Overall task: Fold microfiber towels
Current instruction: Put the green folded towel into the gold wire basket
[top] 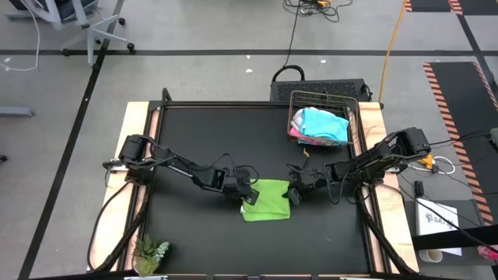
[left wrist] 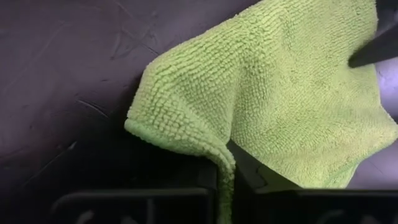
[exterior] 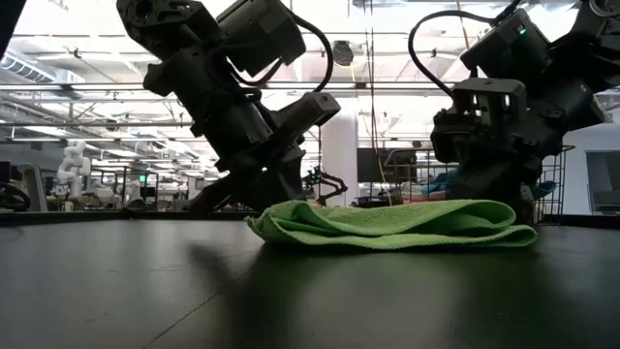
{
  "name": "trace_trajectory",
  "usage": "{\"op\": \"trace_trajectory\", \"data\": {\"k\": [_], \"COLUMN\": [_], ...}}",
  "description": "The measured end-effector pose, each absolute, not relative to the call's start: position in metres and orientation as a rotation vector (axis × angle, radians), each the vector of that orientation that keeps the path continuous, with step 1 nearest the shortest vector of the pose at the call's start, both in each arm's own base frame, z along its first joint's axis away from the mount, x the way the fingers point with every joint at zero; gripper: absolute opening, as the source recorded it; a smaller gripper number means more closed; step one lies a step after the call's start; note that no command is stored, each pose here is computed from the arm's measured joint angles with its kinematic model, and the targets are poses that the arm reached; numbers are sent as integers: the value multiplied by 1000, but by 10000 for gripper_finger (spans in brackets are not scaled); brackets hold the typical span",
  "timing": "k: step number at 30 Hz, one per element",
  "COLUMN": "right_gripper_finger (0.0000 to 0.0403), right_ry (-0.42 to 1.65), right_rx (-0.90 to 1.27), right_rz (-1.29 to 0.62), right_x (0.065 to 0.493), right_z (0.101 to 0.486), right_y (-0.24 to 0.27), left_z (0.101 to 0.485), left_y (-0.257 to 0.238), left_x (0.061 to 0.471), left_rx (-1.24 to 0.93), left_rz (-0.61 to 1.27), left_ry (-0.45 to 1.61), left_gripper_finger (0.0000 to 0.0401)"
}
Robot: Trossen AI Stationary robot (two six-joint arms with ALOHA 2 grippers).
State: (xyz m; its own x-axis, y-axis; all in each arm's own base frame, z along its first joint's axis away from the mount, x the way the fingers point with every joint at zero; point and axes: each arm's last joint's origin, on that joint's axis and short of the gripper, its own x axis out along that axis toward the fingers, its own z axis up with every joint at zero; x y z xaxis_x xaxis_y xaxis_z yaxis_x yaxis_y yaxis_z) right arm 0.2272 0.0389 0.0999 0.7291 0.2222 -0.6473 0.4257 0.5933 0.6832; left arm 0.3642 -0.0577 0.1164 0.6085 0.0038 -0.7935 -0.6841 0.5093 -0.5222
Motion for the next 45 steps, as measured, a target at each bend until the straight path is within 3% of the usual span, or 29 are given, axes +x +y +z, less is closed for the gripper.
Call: {"op": "trace_trajectory", "data": {"k": [3, 15, 23, 33, 40, 45], "right_gripper_finger": [13, 1, 1, 0, 0, 0], "right_ry": [775, 704, 621, 537, 504, 472], "right_rx": [919, 898, 820, 644, 615, 586], "right_rz": [-118, -69, -11, -148, -269, -334], "right_x": [227, 242, 250, 227, 203, 191], "right_z": [100, 119, 168, 242, 257, 265], "right_y": [39, 41, 39, -3, -30, -44], "left_z": [117, 129, 188, 266, 320, 323], "left_y": [-57, -56, -31, 23, 69, 97], "left_x": [365, 371, 367, 378, 397, 416], "left_rx": [-952, -967, -894, -700, -571, -565], "left_rz": [470, 406, 361, 346, 349, 298], "left_ry": [818, 725, 527, 324, 296, 324], "left_gripper_finger": [7, 5, 4, 5, 6, 4]}}
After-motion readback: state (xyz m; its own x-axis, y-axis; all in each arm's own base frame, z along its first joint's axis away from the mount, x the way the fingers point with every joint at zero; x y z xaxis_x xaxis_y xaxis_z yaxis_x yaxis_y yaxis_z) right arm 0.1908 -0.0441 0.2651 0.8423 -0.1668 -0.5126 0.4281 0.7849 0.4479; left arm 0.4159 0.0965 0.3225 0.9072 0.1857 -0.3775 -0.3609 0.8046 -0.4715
